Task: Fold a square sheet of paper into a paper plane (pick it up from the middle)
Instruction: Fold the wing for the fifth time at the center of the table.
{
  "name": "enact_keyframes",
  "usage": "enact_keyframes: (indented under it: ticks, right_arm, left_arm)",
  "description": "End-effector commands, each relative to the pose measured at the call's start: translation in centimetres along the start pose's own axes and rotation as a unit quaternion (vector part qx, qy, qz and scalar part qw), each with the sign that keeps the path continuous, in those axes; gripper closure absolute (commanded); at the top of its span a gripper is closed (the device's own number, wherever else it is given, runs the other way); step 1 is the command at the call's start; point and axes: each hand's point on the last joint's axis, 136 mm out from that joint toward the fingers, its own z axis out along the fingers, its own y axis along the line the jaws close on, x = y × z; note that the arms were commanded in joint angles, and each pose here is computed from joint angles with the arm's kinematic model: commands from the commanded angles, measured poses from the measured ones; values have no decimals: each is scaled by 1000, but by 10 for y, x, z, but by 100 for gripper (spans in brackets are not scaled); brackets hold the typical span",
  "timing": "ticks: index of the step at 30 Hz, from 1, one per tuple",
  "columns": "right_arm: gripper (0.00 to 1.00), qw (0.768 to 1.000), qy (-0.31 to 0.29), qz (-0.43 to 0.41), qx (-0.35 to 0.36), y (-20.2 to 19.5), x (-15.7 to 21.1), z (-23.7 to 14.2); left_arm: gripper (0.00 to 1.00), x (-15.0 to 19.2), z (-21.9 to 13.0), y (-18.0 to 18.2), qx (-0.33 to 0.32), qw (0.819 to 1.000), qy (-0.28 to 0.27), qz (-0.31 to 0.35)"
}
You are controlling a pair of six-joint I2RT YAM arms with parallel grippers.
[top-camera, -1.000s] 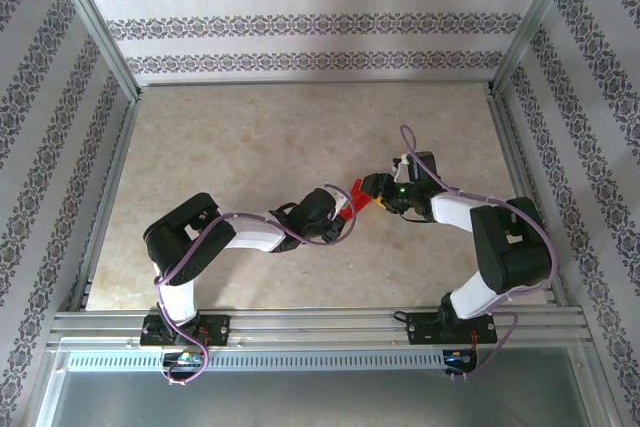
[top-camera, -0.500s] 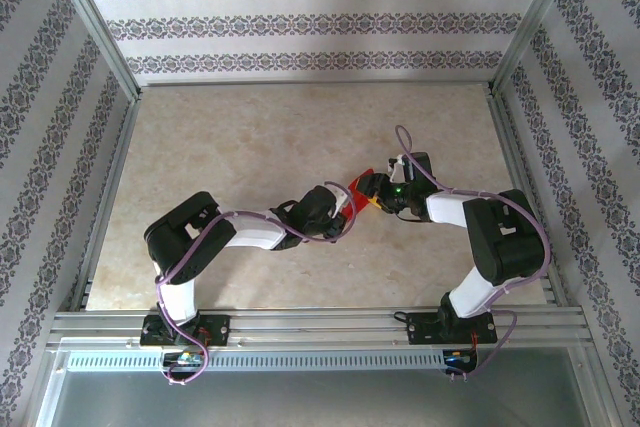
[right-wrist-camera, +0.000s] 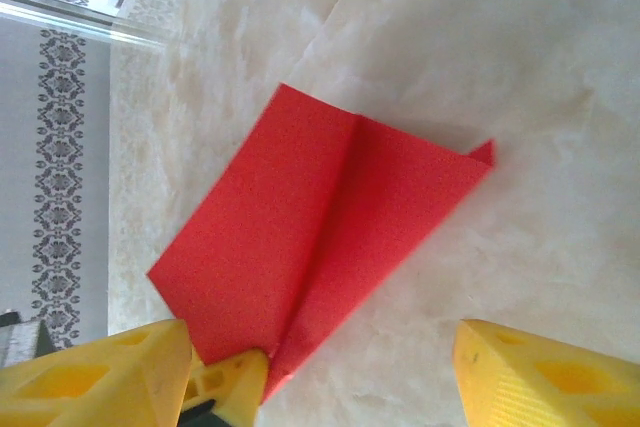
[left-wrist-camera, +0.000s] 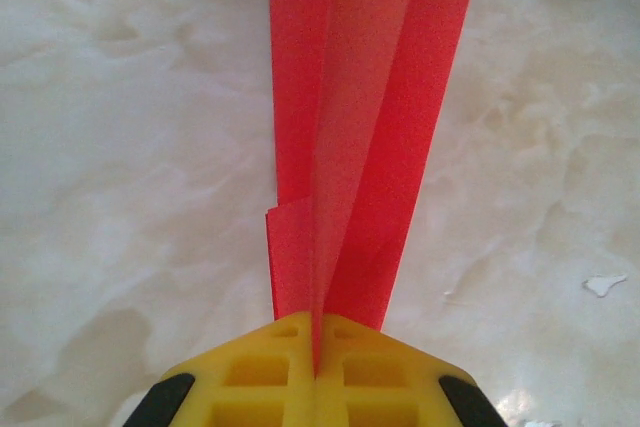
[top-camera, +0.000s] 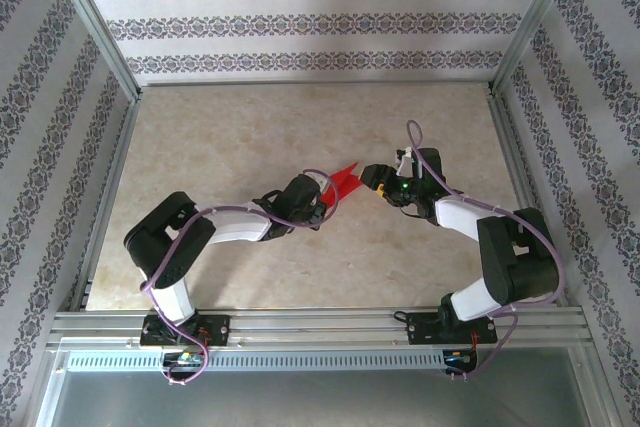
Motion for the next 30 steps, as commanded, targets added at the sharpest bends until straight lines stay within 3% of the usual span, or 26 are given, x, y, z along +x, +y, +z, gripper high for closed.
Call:
enact_keyframes:
  ticks: [1, 7, 16, 30]
  right_arm:
    - [30, 1000, -11, -11, 6, -2, -4, -2]
    - [30, 1000, -13, -6, 6, -2, -6, -2]
    - [31, 1000, 0, 8, 7, -5, -3, 4]
    - [32, 1000, 8, 24, 18, -14, 1, 9]
  left_arm:
    - [97, 11, -12, 26, -63, 997, 20, 28]
    - [96, 3, -22, 28, -77, 997, 5, 32]
    - [97, 15, 0, 5, -73, 995, 38, 55]
    - [97, 29, 17, -12, -42, 996, 77, 25]
